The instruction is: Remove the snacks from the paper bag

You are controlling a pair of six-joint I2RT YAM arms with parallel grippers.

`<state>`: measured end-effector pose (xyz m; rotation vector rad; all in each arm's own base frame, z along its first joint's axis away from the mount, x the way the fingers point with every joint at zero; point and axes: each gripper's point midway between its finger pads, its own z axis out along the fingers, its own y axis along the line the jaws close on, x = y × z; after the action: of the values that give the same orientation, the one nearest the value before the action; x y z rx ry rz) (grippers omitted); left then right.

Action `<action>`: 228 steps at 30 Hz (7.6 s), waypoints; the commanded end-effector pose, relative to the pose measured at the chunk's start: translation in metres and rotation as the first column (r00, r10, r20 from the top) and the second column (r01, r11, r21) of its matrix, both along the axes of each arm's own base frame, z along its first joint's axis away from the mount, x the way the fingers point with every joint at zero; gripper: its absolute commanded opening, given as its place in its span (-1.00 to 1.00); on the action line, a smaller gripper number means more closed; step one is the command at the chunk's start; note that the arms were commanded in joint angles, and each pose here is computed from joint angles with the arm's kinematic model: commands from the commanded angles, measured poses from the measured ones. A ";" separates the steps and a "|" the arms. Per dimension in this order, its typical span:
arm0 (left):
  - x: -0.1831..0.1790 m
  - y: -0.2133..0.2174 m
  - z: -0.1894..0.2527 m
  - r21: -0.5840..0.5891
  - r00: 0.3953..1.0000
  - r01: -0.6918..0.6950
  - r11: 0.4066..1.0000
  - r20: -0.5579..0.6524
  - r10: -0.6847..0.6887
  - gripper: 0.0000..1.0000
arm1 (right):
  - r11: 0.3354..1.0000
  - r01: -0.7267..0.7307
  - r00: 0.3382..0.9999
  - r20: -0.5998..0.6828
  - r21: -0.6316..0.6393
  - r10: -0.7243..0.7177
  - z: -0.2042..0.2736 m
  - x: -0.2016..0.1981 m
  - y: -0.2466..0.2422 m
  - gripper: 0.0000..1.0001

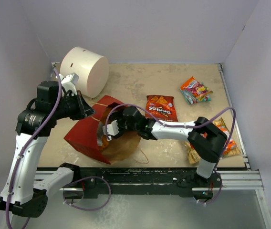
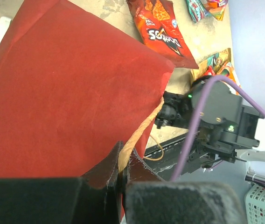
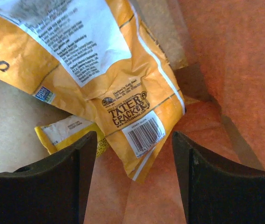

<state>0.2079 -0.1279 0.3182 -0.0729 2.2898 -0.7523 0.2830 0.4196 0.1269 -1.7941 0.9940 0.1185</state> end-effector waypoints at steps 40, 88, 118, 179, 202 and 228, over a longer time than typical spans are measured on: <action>0.012 0.003 0.011 0.029 0.999 0.007 1.000 0.050 -0.009 -1.00 | 0.959 0.164 0.966 -0.233 0.230 -0.109 0.034 0.044 0.027 -1.00; 0.037 0.016 0.001 0.064 0.990 -0.105 0.992 0.101 0.099 -1.00 | 0.226 0.903 0.423 -0.662 0.366 -0.619 0.264 -0.027 -0.229 -1.00; 0.032 0.014 0.020 0.074 0.990 -0.059 0.995 0.133 0.049 -1.00 | 0.891 0.166 0.913 0.275 0.423 -0.301 0.254 0.197 -0.286 -1.00; 0.020 0.015 -0.005 0.075 0.996 -0.065 0.995 0.070 0.059 -1.00 | 0.140 0.935 0.356 -0.867 0.327 -0.348 0.127 0.058 -0.260 0.18; -0.006 0.030 -0.040 0.082 0.985 -0.162 0.983 -0.038 0.166 -1.00 | 0.325 0.921 -0.165 -0.971 -0.214 -0.172 -0.053 0.125 -0.214 0.23; -0.021 0.028 -0.050 -0.043 0.969 -0.245 0.968 -0.016 0.245 -1.00 | 0.636 0.565 0.693 -0.720 0.525 -0.022 0.127 -0.029 -0.113 0.54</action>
<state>0.1702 -0.0926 0.2580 -0.3350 2.2816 -0.6189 0.2709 0.2967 0.2409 -0.7417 1.6479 0.9085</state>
